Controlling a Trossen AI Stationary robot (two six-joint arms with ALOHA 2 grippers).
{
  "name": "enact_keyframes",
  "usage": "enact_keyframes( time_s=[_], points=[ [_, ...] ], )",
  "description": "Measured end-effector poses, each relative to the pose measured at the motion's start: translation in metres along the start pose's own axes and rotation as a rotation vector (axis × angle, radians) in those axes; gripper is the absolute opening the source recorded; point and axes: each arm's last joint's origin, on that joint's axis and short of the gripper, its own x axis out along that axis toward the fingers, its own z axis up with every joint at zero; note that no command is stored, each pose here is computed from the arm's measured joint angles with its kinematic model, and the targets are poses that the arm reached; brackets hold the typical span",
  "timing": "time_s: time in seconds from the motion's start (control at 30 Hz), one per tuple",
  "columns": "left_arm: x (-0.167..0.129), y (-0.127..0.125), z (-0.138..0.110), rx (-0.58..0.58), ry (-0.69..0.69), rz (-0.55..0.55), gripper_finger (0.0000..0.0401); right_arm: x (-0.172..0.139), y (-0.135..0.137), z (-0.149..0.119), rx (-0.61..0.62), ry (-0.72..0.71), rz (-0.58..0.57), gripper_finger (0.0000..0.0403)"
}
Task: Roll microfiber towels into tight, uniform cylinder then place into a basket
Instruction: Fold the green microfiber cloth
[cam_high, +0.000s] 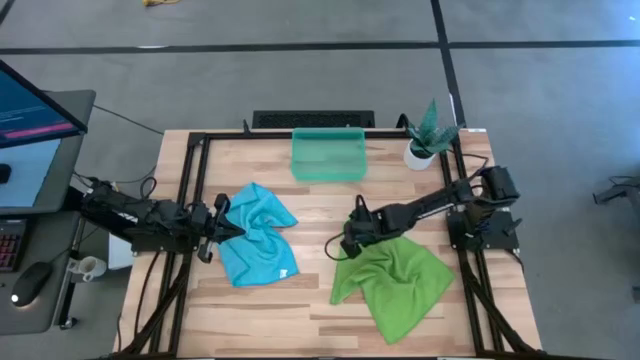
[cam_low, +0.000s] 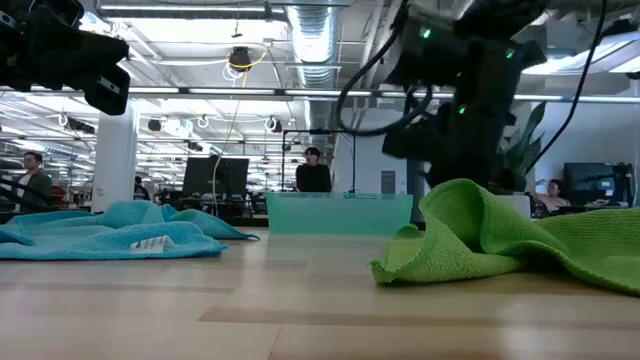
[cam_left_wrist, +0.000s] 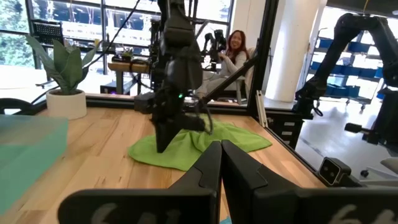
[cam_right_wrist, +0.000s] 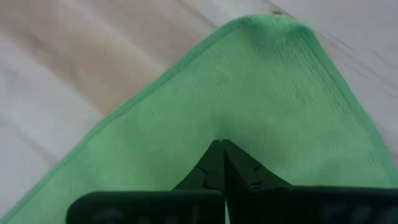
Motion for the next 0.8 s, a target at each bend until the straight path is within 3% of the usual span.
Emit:
enact_keyframes(
  time_s=[0.2, 0.53, 0.8],
  points=[
    [0.000, 0.000, 0.000, 0.000, 0.000, 0.000, 0.0000, 0.015, -0.004, 0.022, 0.041, -0.030, 0.051, 0.0014],
    [0.000, 0.000, 0.000, 0.000, 0.000, 0.000, 0.0000, 0.022, -0.018, 0.080, 0.095, -0.256, 0.215, 0.0013],
    [0.000, 0.000, 0.000, 0.000, 0.000, 0.000, 0.0000, -0.004, -0.005, 0.088, -0.041, -0.378, 0.313, 0.0015]
  ],
)
